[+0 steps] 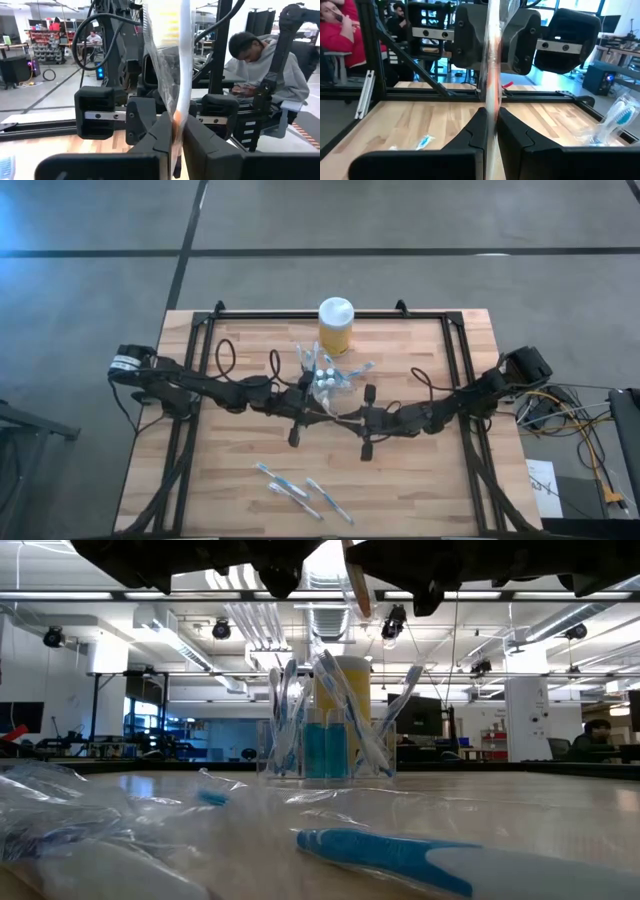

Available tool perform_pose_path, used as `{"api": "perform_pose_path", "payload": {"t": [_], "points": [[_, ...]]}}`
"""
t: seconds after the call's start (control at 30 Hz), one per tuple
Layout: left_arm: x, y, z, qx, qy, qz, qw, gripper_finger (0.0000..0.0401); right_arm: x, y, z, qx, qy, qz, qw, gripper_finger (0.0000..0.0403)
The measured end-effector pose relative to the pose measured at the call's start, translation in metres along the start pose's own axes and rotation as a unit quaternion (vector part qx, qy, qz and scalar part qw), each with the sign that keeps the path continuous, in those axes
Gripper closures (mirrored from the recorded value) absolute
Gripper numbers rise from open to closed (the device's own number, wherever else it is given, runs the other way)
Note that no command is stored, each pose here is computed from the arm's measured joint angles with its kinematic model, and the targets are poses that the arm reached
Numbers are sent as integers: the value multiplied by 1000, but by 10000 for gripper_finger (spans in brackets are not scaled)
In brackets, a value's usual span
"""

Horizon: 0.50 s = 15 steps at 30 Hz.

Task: Pick & Place toothbrushing station
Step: Put the orange toothbrush into the transparent organizer

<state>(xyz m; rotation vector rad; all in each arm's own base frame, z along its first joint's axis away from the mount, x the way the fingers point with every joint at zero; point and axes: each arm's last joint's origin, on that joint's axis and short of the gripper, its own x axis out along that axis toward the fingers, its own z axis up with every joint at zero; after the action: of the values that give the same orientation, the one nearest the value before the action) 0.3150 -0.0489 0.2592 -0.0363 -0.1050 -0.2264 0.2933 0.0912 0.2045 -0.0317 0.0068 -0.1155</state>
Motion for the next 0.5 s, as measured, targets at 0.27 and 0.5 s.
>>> {"api": "perform_pose_path", "payload": {"t": [0.27, 0.5], "points": [[0, 0, -1, 1, 9, -2, 1000, 375, 0, 0, -1, -3, 5, 0, 1000, 343], [-7, -1, 5, 12, 31, 15, 999, 375, 0, -2, -1, -8, 5, -24, 1000, 245]]}}
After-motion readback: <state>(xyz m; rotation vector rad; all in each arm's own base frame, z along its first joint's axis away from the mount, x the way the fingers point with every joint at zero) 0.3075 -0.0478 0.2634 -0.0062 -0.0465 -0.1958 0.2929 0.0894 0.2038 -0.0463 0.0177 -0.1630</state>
